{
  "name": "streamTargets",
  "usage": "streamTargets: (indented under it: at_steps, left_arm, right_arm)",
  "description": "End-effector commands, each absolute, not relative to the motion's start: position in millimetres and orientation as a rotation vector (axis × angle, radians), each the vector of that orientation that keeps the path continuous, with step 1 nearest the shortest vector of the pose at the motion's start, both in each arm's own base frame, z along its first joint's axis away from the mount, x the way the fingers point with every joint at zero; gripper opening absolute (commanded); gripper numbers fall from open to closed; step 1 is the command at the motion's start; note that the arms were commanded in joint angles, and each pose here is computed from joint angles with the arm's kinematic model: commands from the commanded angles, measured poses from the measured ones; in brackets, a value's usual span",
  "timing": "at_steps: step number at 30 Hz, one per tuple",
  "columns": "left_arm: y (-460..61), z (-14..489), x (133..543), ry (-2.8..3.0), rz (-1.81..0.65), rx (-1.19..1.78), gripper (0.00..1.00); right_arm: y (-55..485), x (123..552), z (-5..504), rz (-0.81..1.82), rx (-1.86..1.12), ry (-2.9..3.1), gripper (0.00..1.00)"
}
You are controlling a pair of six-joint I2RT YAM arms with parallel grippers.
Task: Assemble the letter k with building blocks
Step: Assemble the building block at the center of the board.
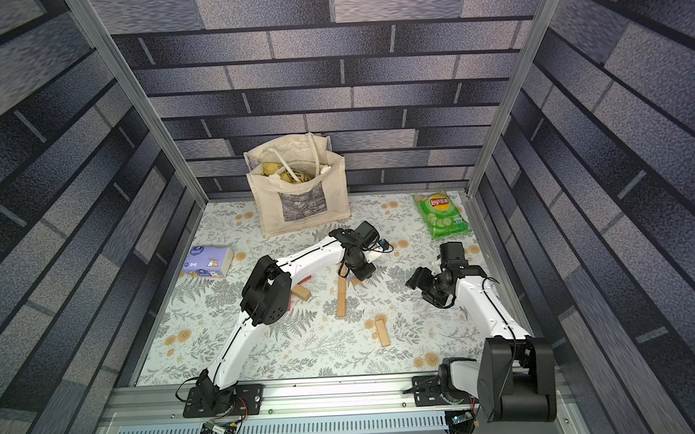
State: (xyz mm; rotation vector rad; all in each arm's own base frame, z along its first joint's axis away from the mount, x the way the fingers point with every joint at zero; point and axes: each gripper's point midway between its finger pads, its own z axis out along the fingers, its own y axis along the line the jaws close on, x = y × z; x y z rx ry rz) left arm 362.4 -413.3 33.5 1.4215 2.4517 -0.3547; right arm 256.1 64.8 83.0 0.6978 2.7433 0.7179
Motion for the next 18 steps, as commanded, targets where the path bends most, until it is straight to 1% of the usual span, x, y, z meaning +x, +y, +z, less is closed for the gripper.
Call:
streamTargets:
  at_steps: [1,18]
  left_arm:
    - [-409.2,55.5,359.5,2.413,-0.382,1.445,0.27]
    - [-406.5,53.9,363.3,2.381,-0.373,1.507,0.28]
  right_arm:
    - [65.5,254.9,79.1,0.734,0.71,2.749,0.72]
    - [65.1,255.9,79.2,0.733,0.719,2.748,0.72]
